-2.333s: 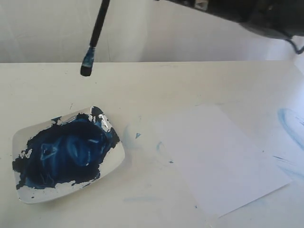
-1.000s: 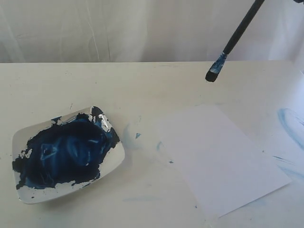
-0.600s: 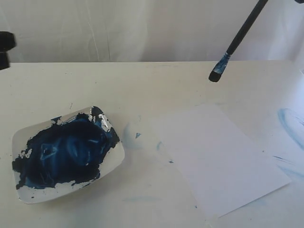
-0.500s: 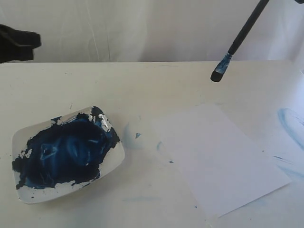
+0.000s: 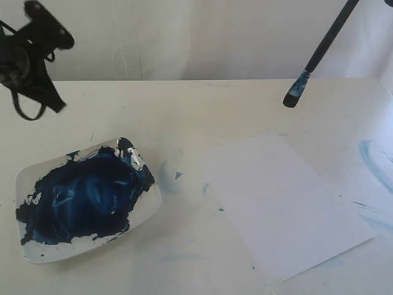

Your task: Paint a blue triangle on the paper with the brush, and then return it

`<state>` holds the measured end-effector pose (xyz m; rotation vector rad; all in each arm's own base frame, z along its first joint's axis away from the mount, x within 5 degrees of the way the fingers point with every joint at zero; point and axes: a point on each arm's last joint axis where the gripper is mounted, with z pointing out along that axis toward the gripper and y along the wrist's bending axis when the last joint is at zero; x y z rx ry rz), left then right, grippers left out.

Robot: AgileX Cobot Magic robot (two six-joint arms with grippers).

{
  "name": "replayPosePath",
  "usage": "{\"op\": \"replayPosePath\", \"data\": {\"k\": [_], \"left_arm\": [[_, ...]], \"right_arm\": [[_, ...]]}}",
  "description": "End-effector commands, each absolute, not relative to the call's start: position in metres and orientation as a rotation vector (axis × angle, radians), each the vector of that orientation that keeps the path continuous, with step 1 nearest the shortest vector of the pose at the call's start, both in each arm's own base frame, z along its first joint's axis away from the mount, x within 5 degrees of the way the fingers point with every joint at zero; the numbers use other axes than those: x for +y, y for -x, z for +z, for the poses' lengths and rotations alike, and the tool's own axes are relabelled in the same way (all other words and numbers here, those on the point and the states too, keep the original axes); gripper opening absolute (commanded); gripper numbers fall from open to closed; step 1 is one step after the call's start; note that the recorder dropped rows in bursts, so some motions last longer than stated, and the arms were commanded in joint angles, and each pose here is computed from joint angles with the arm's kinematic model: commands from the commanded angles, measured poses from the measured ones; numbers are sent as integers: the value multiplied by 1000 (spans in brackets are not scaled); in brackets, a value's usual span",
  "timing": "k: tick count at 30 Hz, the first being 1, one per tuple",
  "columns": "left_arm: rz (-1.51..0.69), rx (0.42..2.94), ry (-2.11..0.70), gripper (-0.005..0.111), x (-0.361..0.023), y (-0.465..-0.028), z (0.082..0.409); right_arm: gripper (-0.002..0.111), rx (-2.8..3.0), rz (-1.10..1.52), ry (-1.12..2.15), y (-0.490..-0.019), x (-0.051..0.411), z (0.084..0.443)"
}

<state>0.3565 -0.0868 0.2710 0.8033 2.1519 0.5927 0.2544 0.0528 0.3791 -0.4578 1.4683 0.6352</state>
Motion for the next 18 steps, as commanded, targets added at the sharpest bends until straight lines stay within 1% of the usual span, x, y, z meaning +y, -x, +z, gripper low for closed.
{"op": "replayPosePath", "data": {"k": [1, 3, 4, 5, 6, 8, 11, 15, 18], "left_arm": [[-105, 2296, -1275, 0, -147, -322, 253], [-463, 2189, -1445, 0, -179, -308, 258], [-590, 2131, -1487, 0, -194, -302, 260], [-652, 2094, -1499, 0, -208, -298, 260], [-664, 2073, -1520, 0, -220, -293, 258], [-613, 2023, -1569, 0, -244, -286, 249], [-593, 1989, -1593, 0, -271, -278, 232], [-623, 2030, -1578, 0, -289, -279, 206], [-690, 2069, -1535, 0, -296, -283, 197]], "right_arm": [[0, 1470, 629, 446, -253, 51, 379], [0, 1470, 629, 446, -253, 51, 379], [0, 1470, 629, 446, -253, 51, 379], [0, 1471, 628, 448, -253, 51, 379], [0, 1473, 625, 453, -253, 51, 379], [0, 1474, 617, 462, -253, 51, 379], [0, 1491, 581, 463, -255, 50, 377], [0, 1509, 516, 494, -258, 48, 372], [0, 1514, 538, 509, -262, 50, 368]]}}
